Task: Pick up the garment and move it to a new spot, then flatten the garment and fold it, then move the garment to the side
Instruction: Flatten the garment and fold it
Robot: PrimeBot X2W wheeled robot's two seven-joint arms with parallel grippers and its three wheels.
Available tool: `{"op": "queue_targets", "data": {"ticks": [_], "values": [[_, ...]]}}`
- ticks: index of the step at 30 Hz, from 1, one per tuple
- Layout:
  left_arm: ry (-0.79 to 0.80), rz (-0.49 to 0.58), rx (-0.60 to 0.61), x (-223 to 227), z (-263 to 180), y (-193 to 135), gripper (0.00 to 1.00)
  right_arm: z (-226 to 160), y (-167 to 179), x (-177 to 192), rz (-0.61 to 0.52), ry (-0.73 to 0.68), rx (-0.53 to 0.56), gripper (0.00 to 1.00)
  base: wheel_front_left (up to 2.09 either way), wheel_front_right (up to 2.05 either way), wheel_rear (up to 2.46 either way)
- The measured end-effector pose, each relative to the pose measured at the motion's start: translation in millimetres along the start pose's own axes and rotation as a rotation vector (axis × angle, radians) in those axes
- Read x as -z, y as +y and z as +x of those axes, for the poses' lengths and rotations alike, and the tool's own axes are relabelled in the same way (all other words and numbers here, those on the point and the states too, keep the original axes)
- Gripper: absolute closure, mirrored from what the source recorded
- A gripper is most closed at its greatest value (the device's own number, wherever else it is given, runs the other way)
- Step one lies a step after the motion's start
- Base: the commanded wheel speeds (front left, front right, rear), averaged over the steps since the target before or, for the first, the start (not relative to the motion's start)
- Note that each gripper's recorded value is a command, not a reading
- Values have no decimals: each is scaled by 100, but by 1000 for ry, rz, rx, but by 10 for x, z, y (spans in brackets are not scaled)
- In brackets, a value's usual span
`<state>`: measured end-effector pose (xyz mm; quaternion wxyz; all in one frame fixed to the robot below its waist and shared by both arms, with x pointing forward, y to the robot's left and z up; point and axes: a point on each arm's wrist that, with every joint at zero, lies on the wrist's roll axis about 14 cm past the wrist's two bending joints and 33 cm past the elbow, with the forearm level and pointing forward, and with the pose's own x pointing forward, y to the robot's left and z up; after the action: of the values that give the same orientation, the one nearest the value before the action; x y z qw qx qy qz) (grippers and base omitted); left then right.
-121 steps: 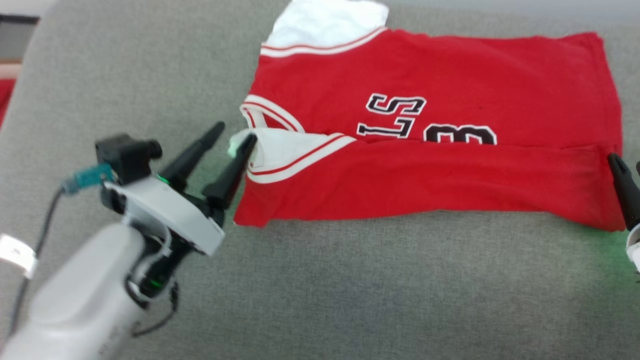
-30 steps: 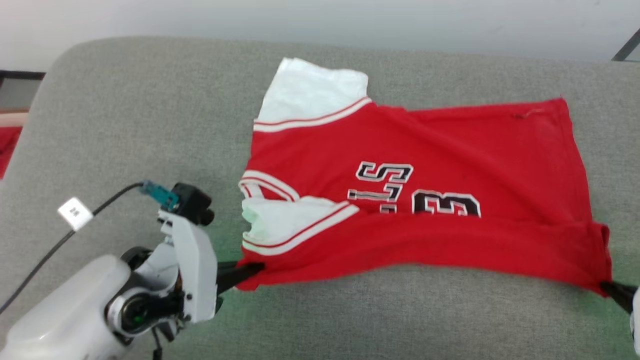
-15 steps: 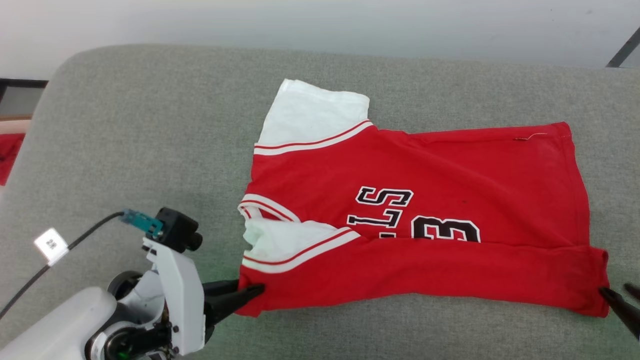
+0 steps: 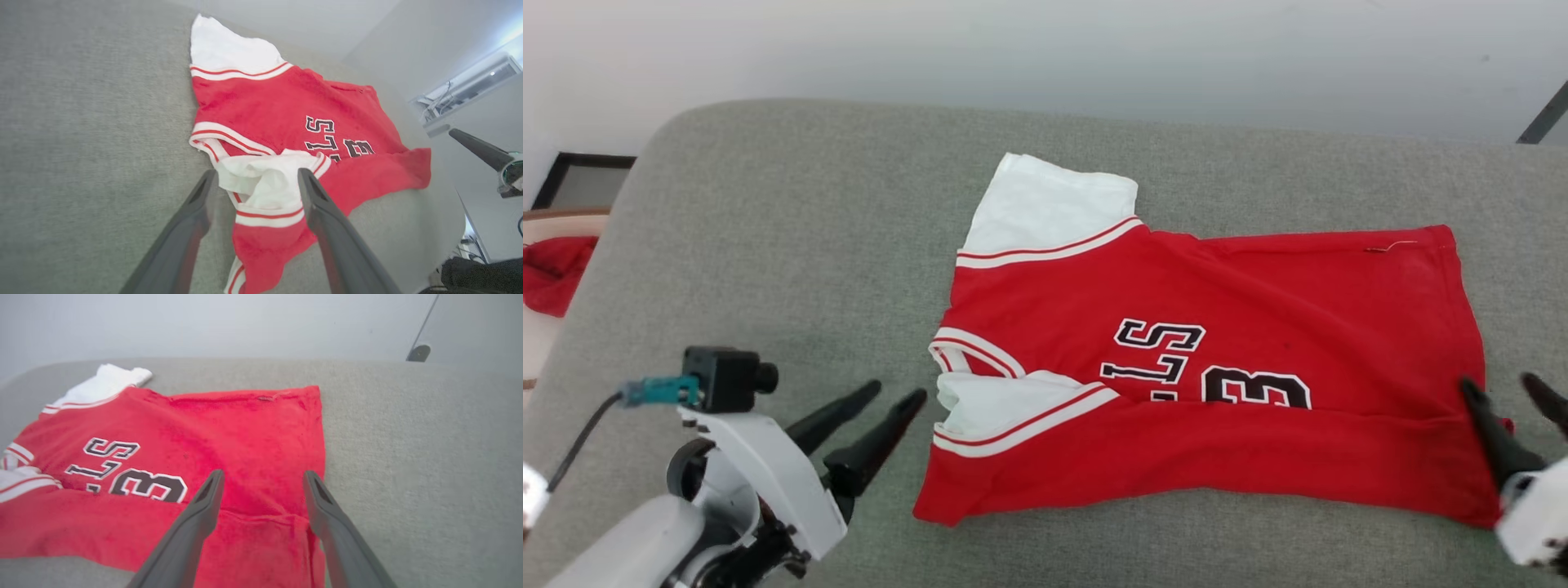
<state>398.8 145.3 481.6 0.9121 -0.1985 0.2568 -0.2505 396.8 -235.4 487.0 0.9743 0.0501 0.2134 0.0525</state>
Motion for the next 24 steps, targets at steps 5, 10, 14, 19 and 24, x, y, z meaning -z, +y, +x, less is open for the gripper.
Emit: {"op": "queue_targets", "data": {"ticks": [5,10,14,19,24], "values": [[-137,46,-73,-120,47,128,0,113,224,-215,-13,-191,-29,0,0,0,0],[-298,123,-129,-547,175,240,0,159,280,-443,-12,-375,-15,0,0,0,0],[-397,189,-128,-950,338,221,0,166,309,-580,-49,-488,-3,0,0,0,0],[-405,314,-100,-1330,638,172,0,184,300,-575,-26,-545,21,0,0,0,0],[-365,383,-102,-1669,1010,190,0,214,232,-516,-4,-550,52,0,0,0,0]]}}
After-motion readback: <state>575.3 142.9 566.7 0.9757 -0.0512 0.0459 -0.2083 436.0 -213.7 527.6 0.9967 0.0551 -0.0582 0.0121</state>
